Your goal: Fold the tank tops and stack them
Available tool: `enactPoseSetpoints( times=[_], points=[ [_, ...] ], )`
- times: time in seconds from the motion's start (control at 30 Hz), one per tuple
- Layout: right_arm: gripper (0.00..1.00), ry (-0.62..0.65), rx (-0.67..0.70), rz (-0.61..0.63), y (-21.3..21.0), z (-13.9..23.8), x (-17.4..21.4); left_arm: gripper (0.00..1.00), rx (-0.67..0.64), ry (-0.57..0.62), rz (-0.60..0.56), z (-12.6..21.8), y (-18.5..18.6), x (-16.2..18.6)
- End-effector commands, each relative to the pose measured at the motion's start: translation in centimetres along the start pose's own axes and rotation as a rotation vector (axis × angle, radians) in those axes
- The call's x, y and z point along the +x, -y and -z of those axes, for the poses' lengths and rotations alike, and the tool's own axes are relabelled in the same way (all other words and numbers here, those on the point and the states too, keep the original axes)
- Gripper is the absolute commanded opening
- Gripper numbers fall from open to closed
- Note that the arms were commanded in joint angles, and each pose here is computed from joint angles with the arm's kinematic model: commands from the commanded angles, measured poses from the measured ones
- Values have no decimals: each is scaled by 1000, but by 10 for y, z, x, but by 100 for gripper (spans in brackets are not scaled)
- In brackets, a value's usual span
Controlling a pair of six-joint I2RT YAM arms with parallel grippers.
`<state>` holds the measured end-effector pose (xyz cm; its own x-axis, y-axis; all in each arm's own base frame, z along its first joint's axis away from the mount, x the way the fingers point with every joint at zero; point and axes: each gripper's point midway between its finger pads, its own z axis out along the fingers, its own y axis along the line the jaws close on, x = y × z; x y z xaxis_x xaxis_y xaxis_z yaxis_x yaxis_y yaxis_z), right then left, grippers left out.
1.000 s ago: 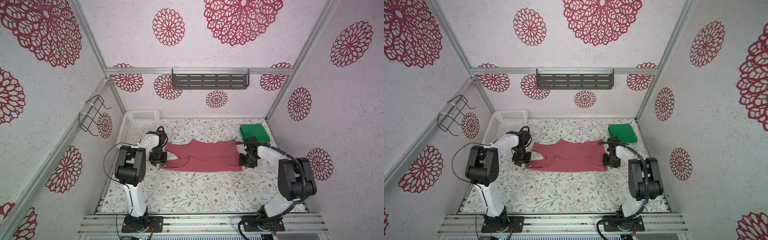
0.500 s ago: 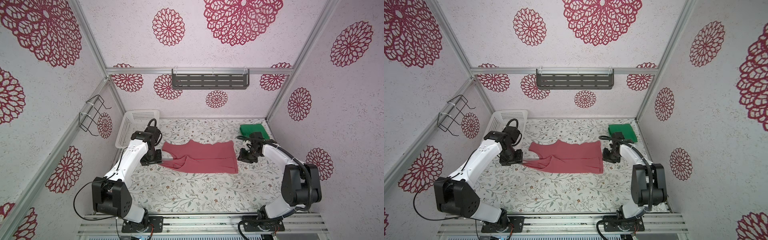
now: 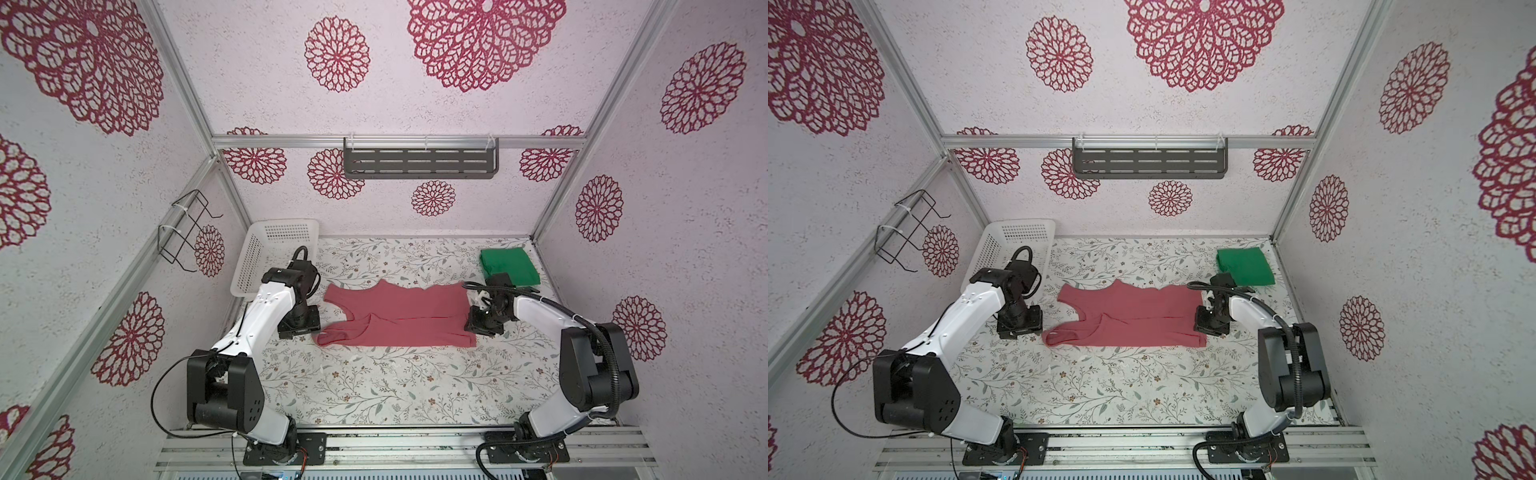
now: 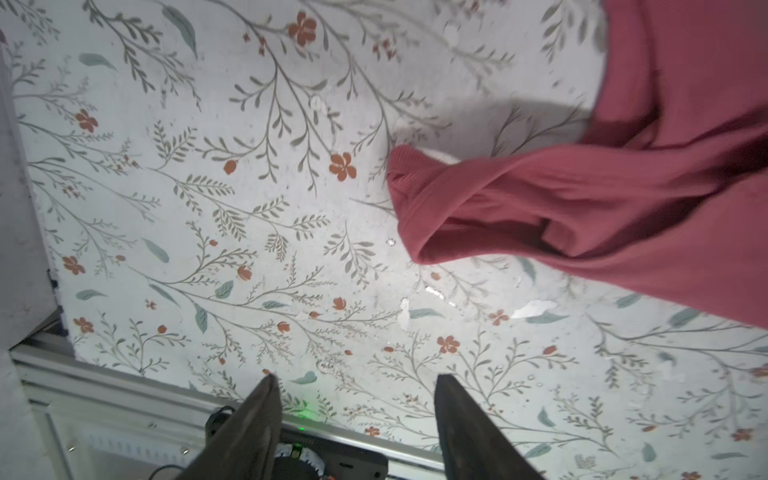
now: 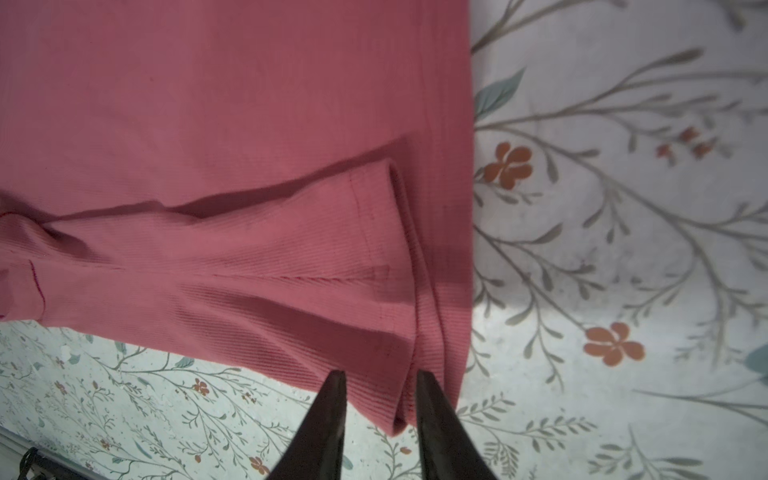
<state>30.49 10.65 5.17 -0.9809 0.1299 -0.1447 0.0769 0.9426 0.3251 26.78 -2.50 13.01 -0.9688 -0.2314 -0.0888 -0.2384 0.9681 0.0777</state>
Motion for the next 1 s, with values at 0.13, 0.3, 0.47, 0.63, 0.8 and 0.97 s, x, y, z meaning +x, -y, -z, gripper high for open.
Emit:
enactPoseSetpoints(
  times=[0.13, 0.3, 0.47, 0.63, 0.8, 0.97],
  points=[
    [32, 20, -28, -17, -18, -4, 6, 66, 71, -37, 3, -37, 32, 14],
    [33, 41, -45, -22, -24, -10, 2, 67, 79, -31, 23, -65, 45, -2],
    [31, 16, 10, -24, -10, -26, 5, 36, 37, -93, 2, -95, 46, -2],
    [30, -18, 100, -21, 12, -31, 15, 6, 33, -115, 11, -94, 43, 7],
    [29, -43, 178, -71, 41, -24, 30, 0, 27, -147, 50, -80, 30, 36],
    [29, -55, 231, -99, 57, -4, 43, 0, 55, -174, 107, -49, 21, 66]
  ],
)
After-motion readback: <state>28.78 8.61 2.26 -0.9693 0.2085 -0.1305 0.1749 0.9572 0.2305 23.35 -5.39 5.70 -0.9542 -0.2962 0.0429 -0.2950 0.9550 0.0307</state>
